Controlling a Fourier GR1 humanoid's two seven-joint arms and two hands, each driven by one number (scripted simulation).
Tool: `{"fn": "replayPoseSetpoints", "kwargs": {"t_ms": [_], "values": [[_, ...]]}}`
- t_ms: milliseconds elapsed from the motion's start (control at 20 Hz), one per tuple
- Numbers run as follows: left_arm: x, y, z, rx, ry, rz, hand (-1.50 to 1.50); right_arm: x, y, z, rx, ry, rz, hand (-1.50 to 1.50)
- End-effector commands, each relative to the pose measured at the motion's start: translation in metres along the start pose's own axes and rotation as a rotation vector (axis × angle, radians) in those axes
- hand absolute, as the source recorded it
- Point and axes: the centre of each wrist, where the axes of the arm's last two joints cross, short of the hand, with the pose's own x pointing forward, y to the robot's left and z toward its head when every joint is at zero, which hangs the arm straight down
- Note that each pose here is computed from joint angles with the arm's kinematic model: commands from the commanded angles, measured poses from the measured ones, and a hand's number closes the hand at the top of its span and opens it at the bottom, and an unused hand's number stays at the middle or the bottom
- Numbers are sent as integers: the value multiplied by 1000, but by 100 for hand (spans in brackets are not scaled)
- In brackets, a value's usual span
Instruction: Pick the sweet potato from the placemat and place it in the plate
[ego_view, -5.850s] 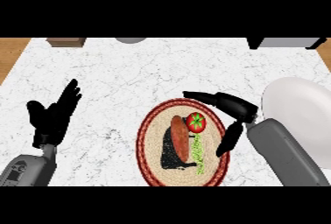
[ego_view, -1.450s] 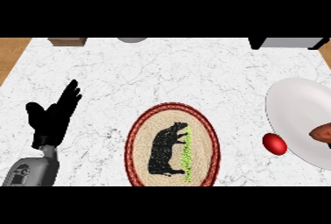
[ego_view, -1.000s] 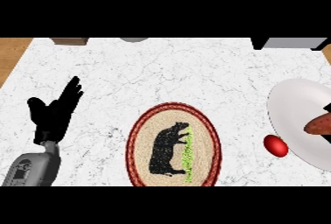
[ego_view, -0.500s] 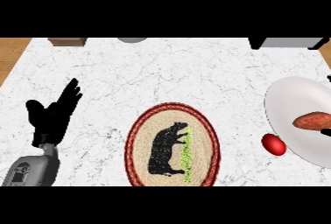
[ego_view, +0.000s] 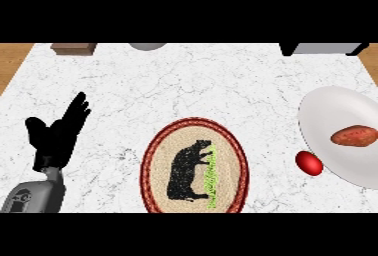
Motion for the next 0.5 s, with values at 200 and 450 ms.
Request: {"fn": "replayPoseSetpoints", "kwargs": {"t_ms": [200, 450], "values": [[16, -1, 0, -23, 3, 1, 0, -10, -16, 19, 171, 65, -298, -150], [8, -5, -12, -9, -13, 5, 0, -2, -37, 28, 105, 2, -289, -150]]}}
